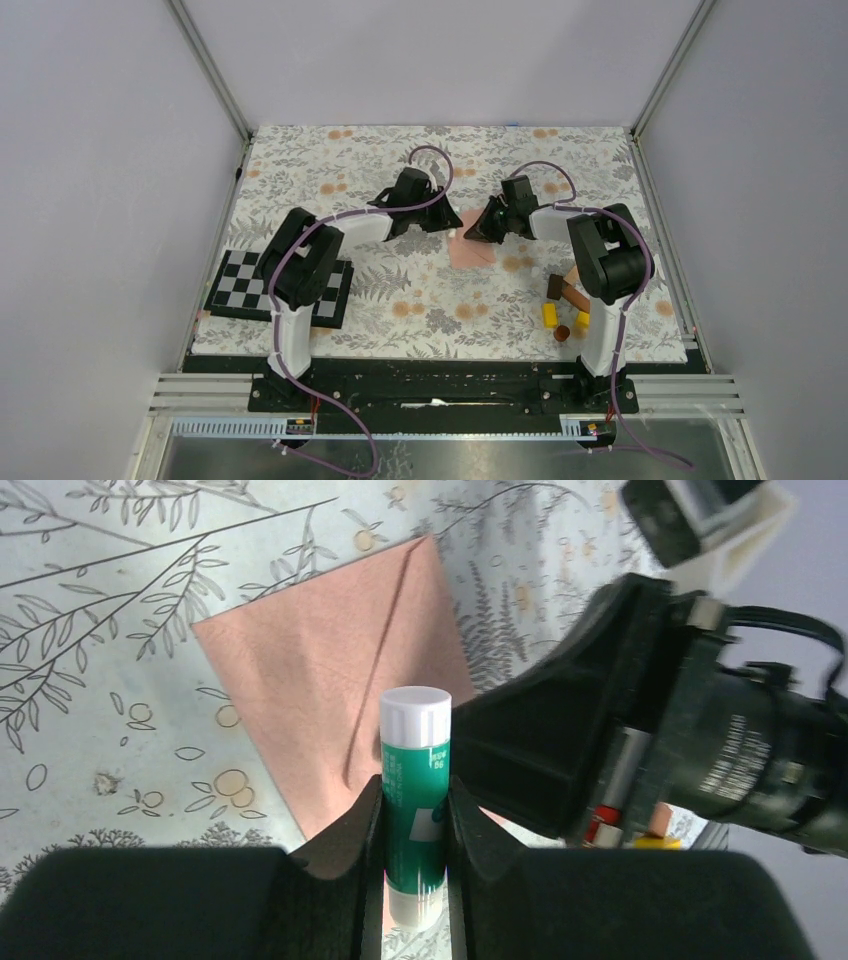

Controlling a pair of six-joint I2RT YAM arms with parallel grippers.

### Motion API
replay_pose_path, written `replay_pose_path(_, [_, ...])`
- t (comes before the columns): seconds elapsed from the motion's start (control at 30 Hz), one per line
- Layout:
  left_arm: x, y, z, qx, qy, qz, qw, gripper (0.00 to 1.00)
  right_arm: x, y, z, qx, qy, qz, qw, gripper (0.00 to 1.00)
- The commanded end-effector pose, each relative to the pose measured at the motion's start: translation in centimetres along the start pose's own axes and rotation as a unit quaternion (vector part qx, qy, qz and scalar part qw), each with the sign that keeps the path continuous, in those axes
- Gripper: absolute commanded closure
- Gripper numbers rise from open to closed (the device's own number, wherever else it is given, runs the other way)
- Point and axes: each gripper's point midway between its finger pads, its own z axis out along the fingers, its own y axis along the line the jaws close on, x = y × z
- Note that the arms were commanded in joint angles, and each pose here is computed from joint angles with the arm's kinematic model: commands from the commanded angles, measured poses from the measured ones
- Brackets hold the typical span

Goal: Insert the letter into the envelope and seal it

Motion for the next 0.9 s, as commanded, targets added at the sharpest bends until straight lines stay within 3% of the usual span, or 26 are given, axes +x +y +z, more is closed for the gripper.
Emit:
replay_pose_path(0.0, [-1.0, 0.9, 1.4, -0.009, -0.02, -0.001, 1.0, 1.0, 0.5, -0.8, 0.7, 0.022, 0.009, -0.016, 1.0, 1.0])
replay_pose_path(0.47, [0.2, 6.1, 2.2, -0.118, 0.004, 0.011, 0.993, 1.0, -0.8, -0.3, 0.9, 0.013, 0.009, -0.003, 1.0, 1.0])
replay_pose_path(0.87, [0.7, 6.5, 2.4, -0.121, 0.016, 0.011, 0.992, 1.0, -2.3, -0.6, 0.8, 0.015, -0.004, 0.004, 1.0, 1.0])
